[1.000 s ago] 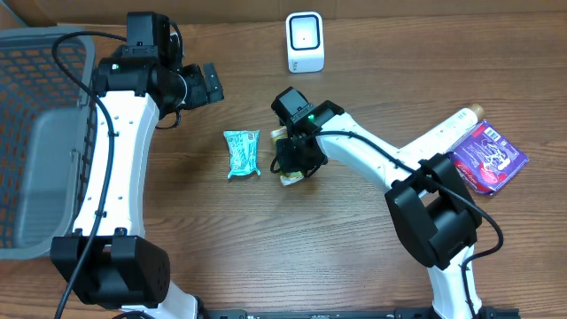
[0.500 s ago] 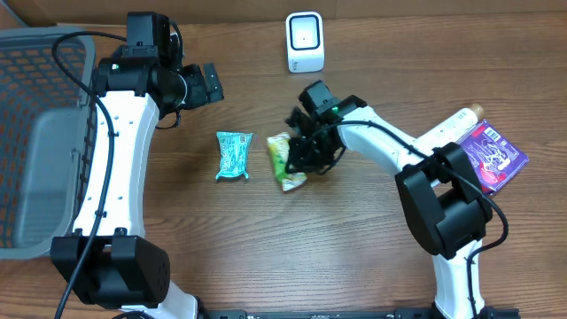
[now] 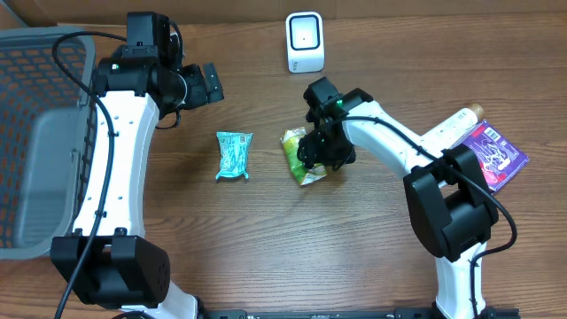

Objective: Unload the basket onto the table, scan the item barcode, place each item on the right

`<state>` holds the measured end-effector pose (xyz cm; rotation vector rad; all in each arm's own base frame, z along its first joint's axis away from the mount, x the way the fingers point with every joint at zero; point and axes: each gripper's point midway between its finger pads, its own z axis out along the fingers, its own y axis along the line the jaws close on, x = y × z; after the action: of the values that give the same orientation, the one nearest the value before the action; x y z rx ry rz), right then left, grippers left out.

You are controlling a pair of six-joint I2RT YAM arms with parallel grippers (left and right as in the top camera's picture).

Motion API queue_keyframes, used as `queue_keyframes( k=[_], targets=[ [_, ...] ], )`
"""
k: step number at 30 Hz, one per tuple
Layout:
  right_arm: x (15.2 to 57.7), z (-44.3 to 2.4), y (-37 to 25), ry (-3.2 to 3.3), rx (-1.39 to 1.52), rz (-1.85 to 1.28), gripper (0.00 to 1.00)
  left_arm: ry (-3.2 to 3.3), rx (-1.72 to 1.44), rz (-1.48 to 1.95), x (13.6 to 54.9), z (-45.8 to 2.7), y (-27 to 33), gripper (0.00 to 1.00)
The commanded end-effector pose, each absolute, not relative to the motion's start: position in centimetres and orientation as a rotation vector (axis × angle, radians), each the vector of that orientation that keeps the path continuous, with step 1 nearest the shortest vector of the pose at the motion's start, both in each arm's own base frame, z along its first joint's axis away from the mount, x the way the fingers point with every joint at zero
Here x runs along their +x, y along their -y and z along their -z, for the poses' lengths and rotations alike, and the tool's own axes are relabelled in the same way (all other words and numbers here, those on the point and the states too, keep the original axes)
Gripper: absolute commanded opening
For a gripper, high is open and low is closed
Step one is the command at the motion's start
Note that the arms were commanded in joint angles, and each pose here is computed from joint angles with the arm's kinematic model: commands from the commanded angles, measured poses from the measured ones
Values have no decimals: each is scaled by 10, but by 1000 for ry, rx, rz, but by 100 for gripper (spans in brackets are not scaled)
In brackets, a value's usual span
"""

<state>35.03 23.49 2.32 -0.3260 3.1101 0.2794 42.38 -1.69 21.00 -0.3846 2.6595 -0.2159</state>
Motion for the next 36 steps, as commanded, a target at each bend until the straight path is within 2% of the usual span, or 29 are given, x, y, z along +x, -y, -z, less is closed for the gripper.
queue_keyframes(
  k=[1, 9, 12, 17, 20, 26, 33, 35, 36],
  targets=[
    [376, -19, -189, -3054, -325, 66, 70, -2630, -391, 232, 425, -221, 17, 100],
    [387, -75, -224, -2937, -629, 39, 76, -2630, -392, 232, 425, -221, 17, 100],
    [381, -82, -244, -2875, -809, 41, 77, -2632, -385, 234, 425, -221, 19, 100],
    [364, -71, -255, -2806, -968, 210, 82, -2632, -385, 234, 425, -221, 19, 100],
    [359, -53, -251, -2776, -1001, 323, 88, -2631, -388, 233, 425, -221, 18, 100],
    [354, -20, -229, -2745, -1006, 486, 90, -2632, -384, 234, 425, -221, 19, 100],
    [366, -14, -221, -2684, -964, 557, 87, -2632, -385, 234, 425, -221, 19, 100],
    [369, -14, -224, -2672, -950, 543, 78, -2632, -384, 234, 425, -221, 19, 100],
    [371, -15, -225, -2669, -945, 538, 71, -2632, -385, 233, 425, -221, 19, 100]
  ],
)
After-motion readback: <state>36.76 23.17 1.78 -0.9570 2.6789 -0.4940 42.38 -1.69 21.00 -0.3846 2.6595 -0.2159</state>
